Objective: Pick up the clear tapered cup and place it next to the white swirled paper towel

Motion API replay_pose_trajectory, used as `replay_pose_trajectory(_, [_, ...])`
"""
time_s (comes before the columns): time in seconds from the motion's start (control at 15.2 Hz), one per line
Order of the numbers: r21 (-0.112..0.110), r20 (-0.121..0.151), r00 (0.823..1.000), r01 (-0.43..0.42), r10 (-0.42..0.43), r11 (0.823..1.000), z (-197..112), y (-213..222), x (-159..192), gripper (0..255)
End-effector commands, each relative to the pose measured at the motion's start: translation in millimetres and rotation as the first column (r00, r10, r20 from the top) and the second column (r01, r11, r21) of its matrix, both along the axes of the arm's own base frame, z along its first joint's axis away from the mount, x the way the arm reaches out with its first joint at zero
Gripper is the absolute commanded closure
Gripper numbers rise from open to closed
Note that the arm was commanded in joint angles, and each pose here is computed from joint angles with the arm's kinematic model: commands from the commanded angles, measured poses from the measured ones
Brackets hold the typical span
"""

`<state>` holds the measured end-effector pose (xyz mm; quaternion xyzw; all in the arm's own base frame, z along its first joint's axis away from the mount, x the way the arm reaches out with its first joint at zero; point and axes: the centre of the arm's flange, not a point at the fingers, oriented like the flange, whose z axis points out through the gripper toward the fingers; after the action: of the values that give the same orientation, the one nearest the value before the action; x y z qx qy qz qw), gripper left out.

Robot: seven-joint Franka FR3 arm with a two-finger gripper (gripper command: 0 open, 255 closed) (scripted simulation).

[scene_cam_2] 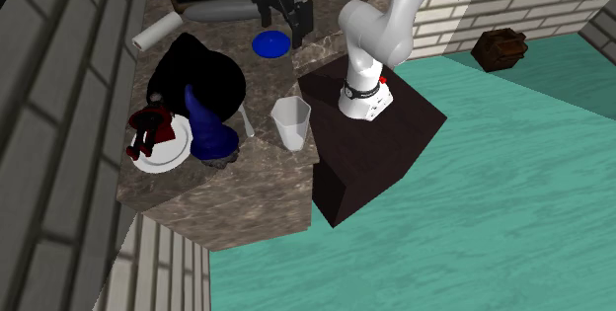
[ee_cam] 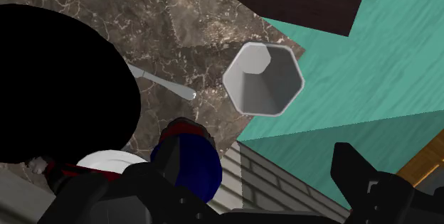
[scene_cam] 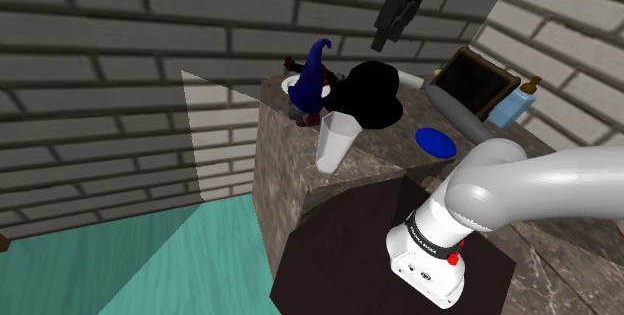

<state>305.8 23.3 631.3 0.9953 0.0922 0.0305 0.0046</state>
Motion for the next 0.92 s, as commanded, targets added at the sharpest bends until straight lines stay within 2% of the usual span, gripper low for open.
replay_pose_trajectory(0.0, [0.0, 0.0, 1.0, 0.0, 0.0, 1.0, 0, 0, 0, 0])
replay_pose_trajectory(0.86, [0.122, 0.003, 0.998, -0.055, 0.055, 0.991, -171, -40, 14, 0])
